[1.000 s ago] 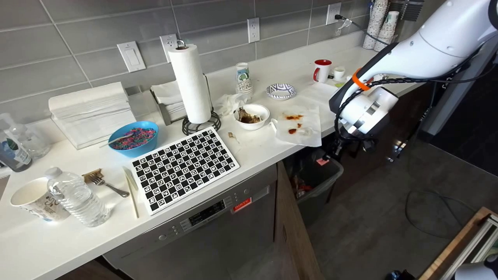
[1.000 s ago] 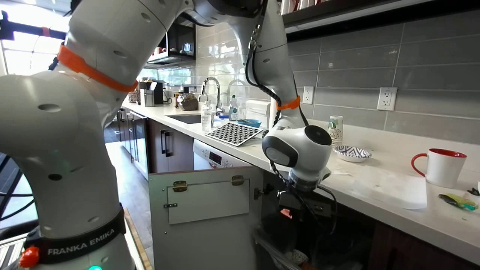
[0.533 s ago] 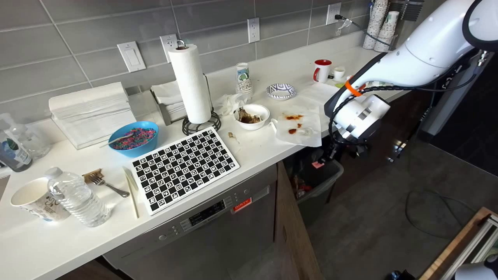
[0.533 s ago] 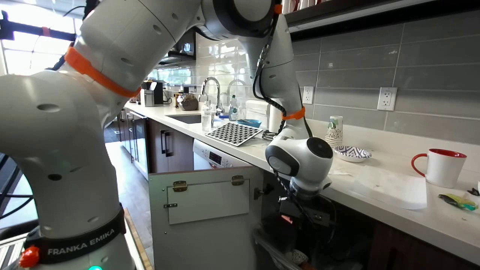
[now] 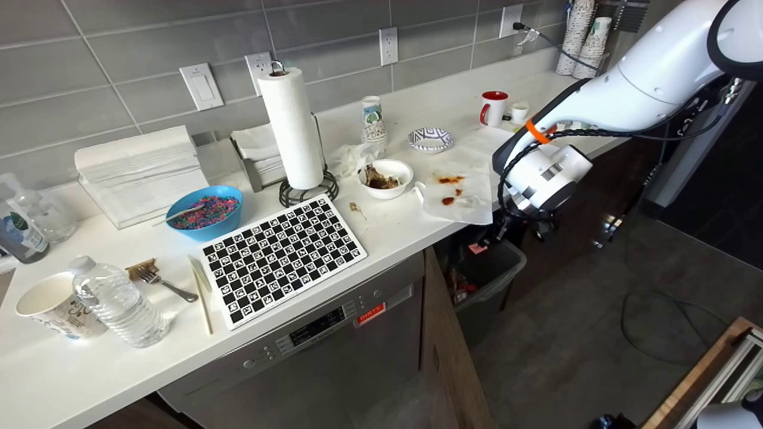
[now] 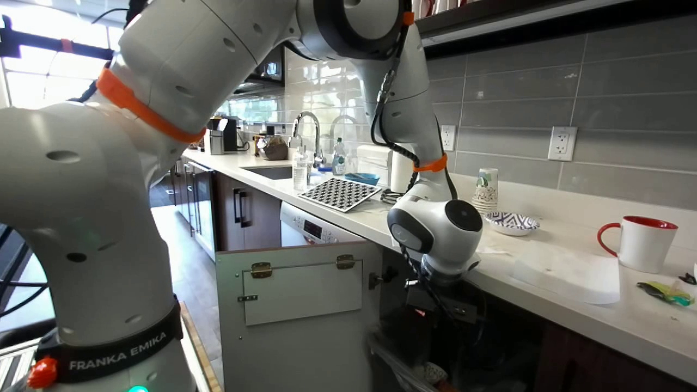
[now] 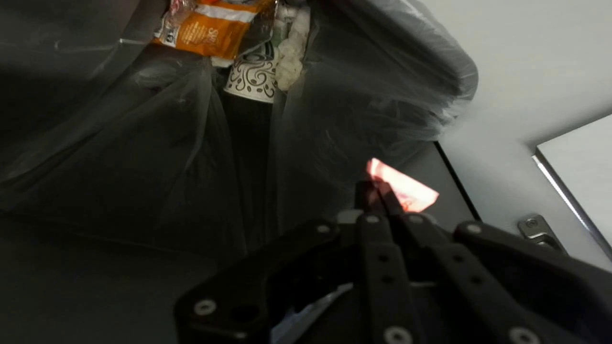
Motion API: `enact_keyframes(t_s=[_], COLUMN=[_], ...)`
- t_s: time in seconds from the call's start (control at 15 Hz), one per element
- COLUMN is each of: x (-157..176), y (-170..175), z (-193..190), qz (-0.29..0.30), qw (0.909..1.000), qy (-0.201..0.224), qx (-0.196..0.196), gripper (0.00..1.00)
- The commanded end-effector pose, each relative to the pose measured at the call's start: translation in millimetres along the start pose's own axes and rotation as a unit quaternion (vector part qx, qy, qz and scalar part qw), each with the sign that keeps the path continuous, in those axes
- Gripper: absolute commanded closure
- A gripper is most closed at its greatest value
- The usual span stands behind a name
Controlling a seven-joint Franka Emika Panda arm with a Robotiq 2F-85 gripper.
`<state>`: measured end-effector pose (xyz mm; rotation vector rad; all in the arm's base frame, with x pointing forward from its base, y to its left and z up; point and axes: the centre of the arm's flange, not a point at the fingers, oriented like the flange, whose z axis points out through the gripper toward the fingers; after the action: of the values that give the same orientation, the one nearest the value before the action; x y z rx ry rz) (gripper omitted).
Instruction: Pick up the small pink paper on the right and throw it in the bin below
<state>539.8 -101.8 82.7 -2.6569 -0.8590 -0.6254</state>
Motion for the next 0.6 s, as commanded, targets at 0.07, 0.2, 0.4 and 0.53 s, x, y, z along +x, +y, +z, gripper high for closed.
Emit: enact_keyframes(t_s=[0.07, 0.2, 0.4, 0.53], x=[-15, -17, -22, -27], y=[10, 11, 13, 13], z=[34, 38, 40, 46], qz=[0.005, 0.008, 0.021, 0.025], qw=[0.9996, 0.9994, 0.9996, 0.9997], qy=[0.028, 0.031, 0.015, -0.002], qx=[0.007, 0.011, -0.008, -0.008], gripper=[0.99, 0.99, 0.99, 0.99])
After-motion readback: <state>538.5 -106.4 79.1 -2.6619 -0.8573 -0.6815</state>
